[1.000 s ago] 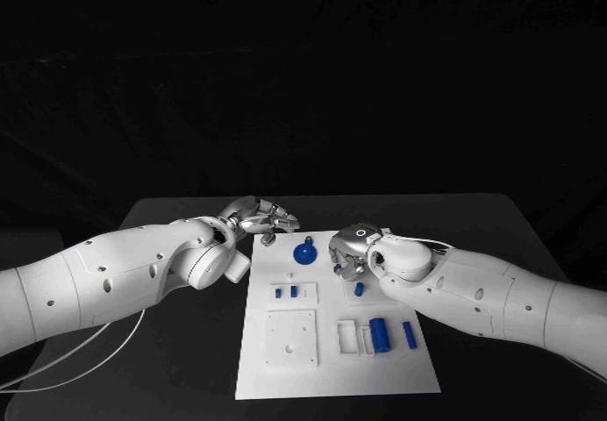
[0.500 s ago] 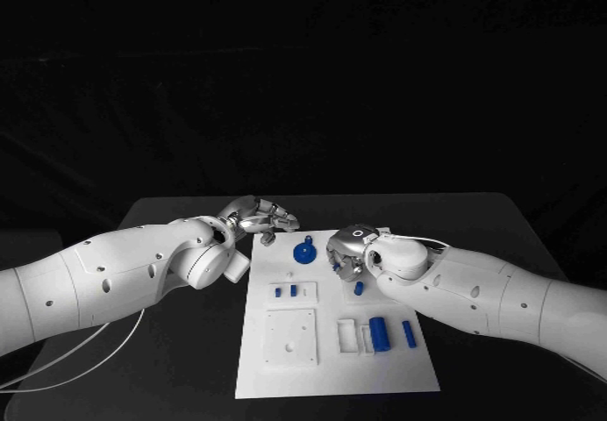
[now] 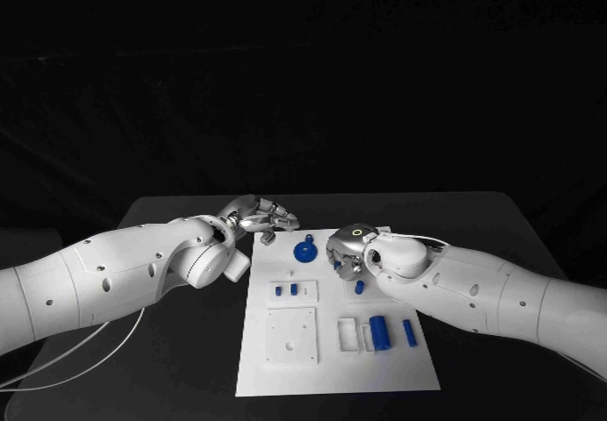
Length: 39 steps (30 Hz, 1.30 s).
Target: Assemble the parts on the task board
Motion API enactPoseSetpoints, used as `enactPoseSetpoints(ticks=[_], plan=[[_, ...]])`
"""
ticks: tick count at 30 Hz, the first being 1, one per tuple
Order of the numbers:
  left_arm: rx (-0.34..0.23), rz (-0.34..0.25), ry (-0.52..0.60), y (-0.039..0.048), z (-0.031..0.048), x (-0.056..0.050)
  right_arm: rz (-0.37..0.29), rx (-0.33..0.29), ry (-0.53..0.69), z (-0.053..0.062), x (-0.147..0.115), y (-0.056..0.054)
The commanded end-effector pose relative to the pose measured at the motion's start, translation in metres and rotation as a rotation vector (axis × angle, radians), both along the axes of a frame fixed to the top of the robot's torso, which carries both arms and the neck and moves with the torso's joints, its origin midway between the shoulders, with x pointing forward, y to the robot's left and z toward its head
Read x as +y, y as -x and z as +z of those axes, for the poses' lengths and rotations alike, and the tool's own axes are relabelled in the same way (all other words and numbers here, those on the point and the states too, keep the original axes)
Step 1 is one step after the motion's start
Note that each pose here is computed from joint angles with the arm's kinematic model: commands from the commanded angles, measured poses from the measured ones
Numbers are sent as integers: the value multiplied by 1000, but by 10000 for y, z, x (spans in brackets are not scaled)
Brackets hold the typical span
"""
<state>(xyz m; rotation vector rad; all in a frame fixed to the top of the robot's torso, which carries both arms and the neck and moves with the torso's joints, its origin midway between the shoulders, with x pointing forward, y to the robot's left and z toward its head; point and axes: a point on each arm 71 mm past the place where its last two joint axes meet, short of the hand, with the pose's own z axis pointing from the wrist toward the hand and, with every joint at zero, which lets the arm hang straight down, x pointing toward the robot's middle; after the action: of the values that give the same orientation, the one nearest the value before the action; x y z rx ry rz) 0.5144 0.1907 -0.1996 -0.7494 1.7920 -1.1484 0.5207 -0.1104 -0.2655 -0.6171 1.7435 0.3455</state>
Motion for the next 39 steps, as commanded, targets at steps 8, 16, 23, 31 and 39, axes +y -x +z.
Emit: enactPoseSetpoints(ticks=[8,16,23,31,39], plan=[[-9,-18,5,4,16,-32,-2,-25,-2,7,26,-18],[-10,-19,3,1,15,-36,6,-50,-13,29,121,-12],[-9,-18,3,0,15,-34,-12,-50,-5,28,142,-15],[-10,-17,2,-2,14,-30,-19,-51,-21,35,124,-17],[-10,-18,2,-6,14,-26,-20,-59,-90,64,87,-23]])
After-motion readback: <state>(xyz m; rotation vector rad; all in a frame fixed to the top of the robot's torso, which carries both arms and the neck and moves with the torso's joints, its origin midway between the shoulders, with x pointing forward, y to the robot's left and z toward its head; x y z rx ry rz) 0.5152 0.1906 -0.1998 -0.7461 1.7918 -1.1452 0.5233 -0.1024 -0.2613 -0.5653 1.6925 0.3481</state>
